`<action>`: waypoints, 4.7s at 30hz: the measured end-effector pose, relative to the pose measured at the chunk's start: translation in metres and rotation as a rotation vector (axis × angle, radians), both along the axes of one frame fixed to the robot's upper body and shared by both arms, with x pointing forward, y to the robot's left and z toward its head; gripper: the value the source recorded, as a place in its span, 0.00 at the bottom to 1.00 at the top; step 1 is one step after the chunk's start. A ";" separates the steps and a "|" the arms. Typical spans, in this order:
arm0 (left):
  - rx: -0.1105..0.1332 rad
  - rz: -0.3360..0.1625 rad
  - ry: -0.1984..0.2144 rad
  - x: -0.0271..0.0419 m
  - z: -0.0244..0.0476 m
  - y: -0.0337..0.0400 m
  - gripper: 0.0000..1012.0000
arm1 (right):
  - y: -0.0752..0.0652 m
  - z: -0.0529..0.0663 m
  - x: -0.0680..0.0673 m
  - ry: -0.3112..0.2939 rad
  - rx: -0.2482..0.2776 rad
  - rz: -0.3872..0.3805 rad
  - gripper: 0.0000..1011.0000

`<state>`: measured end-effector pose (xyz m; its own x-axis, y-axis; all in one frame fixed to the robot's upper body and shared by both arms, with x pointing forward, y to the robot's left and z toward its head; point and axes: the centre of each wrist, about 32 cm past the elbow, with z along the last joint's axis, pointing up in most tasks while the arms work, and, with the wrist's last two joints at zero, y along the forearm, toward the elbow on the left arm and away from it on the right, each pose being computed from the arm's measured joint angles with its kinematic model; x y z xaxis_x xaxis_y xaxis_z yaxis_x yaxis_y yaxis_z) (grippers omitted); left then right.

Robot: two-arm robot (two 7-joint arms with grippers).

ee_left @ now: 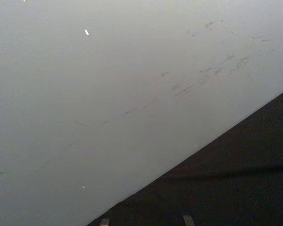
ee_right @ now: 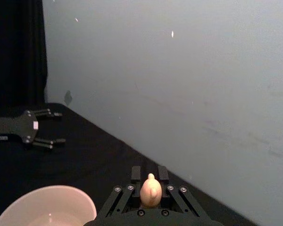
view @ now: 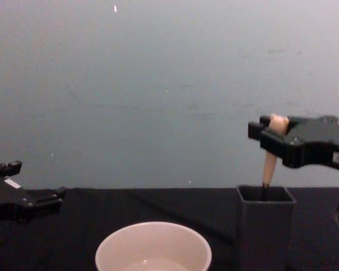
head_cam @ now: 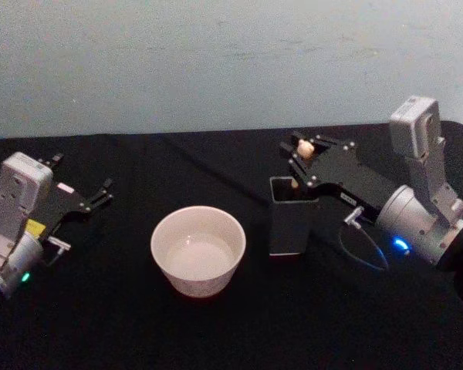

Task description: Pick up the stirring spoon with one hand, stir inside the cup, then place it back in its original position.

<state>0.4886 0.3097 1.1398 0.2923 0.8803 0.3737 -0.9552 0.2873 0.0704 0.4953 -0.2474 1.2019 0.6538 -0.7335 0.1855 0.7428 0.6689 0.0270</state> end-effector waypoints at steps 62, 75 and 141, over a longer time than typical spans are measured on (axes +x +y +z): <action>0.000 0.000 0.000 0.0000 0.0000 0.0000 0.99 | 0.002 -0.029 -0.002 0.129 0.006 -0.090 0.73; 0.000 0.000 0.000 0.0000 0.0000 0.0000 0.99 | 0.001 -0.019 0.000 0.057 0.059 -0.095 0.99; 0.000 0.000 0.000 0.0000 0.0001 0.0000 0.99 | -0.027 -0.051 0.011 0.068 -0.038 -0.406 0.99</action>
<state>0.4886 0.3097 1.1398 0.2922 0.8803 0.3738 -0.9553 0.2873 0.0702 0.5062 -0.2742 1.1505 0.3246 -0.9279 0.1832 0.9458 0.3209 -0.0504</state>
